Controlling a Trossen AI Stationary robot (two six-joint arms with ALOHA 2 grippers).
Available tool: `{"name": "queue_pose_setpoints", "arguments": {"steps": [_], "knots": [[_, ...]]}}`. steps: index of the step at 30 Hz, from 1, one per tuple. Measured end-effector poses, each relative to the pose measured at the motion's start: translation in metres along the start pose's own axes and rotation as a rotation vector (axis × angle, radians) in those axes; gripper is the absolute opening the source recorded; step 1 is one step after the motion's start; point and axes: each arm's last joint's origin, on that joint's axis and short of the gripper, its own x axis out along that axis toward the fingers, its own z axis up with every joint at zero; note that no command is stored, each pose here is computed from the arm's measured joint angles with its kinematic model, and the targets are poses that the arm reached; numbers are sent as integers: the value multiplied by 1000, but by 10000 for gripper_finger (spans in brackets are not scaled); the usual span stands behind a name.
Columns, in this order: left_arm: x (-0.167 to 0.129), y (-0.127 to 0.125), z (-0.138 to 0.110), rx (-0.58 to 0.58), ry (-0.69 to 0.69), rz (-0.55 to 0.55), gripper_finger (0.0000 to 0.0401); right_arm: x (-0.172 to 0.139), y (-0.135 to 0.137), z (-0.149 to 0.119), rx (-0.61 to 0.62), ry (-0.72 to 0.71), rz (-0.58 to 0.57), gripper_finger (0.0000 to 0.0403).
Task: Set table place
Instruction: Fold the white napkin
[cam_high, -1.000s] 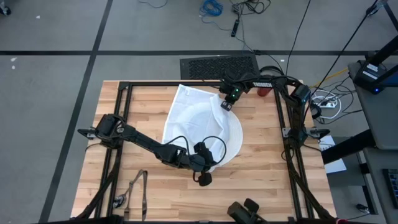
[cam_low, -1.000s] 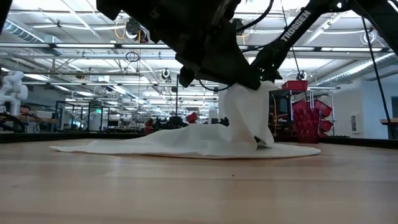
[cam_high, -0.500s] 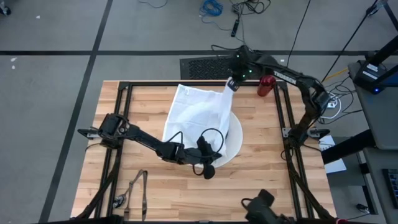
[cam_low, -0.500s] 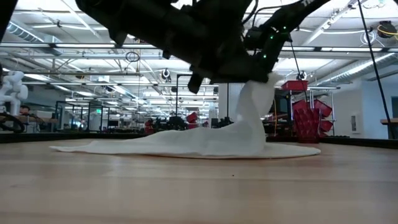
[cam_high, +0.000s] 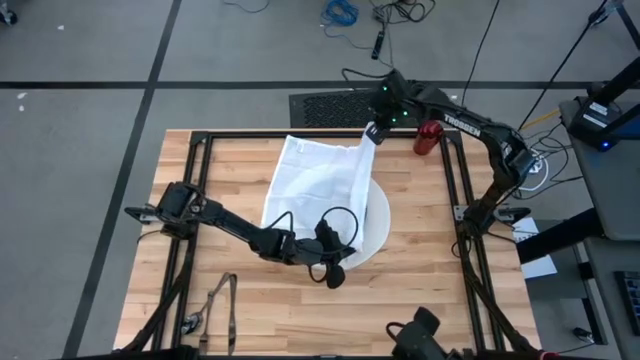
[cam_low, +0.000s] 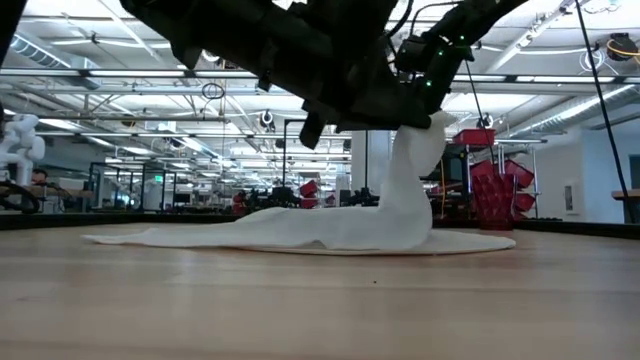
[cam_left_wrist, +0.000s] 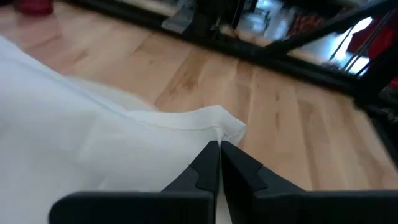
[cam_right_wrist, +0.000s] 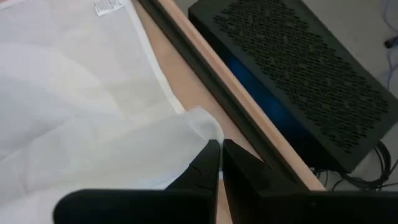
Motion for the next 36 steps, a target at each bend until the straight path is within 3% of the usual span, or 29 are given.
{"name": "queue_pose_setpoints", "arguments": {"steps": [6,10,14,26,36], "knots": [[-20,0,16,21,58,25,0,9,18,15,-43,-121,21,0],[-37,6,23,67,134,122,0,14,28,25,-50,-202,35,0],[-55,15,16,84,224,224,0,30,37,32,-54,-245,56,0],[-108,22,2,61,291,282,0,76,65,45,-78,-360,117,0],[-128,20,-12,106,374,357,0,104,88,64,-100,-477,171,0]]}}
